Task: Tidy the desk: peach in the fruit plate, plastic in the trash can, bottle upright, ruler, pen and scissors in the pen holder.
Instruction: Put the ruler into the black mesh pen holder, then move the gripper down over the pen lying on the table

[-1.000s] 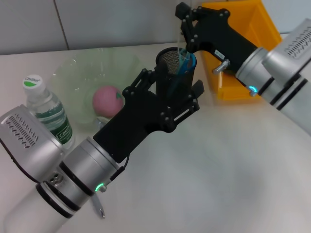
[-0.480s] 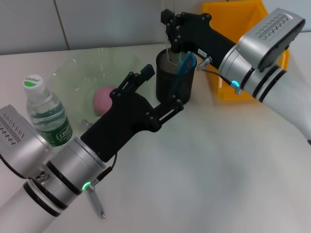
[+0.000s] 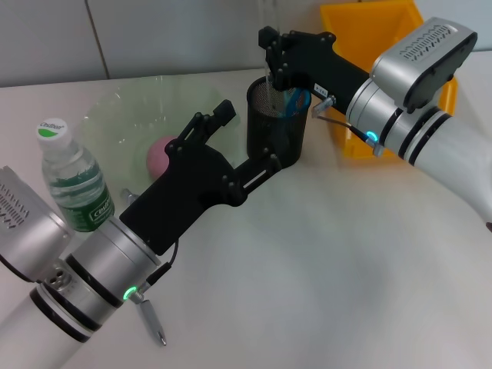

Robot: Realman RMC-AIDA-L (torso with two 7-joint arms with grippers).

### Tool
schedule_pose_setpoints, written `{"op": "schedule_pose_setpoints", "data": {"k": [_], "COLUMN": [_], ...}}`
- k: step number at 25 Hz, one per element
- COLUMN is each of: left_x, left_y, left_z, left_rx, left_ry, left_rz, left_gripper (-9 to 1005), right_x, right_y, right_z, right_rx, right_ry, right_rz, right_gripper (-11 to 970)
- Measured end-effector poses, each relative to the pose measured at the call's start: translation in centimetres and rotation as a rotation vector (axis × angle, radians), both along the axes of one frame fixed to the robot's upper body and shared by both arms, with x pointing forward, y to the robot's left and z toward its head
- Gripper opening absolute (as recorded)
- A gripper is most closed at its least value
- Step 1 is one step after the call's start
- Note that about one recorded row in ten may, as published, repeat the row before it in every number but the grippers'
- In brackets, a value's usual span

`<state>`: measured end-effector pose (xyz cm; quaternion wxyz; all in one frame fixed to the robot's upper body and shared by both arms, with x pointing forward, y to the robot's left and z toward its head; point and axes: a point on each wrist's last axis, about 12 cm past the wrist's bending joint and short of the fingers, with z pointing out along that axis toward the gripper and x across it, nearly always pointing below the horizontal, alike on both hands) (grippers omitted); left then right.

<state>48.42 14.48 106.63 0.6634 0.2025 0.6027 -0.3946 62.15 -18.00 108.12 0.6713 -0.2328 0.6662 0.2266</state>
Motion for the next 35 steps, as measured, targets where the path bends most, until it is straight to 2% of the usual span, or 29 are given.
{"op": "schedule_pose_setpoints", "data": {"k": [9,15,21,24,29,32,34,35], "left_x": [-0.1,-0.2,-0.3,-0.3,-0.4,-0.4,-0.4,-0.4], "left_y": [0.1,0.2,0.3,0.4,0.4,0.6,0.9,0.9], "left_z": [-0.1,-0.1,-0.2,-0.2,-0.3,-0.3,-0.3,-0.3], "left_rx": [-0.003,-0.006,-0.011,-0.011,-0.005,-0.005,0.006,0.006], "left_ry": [0.007,0.008,0.006,0.005,0.008,0.014,0.020,0.020], "left_rz": [0.002,0.002,0.005,0.006,-0.010,-0.019,-0.049,-0.049], "left_gripper": [865,864,864,864,864,864,864,864], "right_x": [0.1,0.0,-0.3,-0.5,-1.0,-1.7,-3.2,-3.2], "right_y": [0.0,-0.2,-0.8,-1.2,-2.1,-3.0,-4.9,-4.9], "right_z": [-0.4,-0.5,-0.6,-0.5,-0.3,0.0,0.5,0.5], "right_rx": [-0.011,0.029,0.069,0.095,0.156,0.201,0.266,0.266], "right_ry": [0.040,0.072,0.088,0.088,0.088,0.076,0.070,0.070], "right_rz": [-0.007,-0.014,-0.013,-0.008,0.007,0.045,0.126,0.126], "right_gripper": [14,20,204,409,643,719,770,770]}}
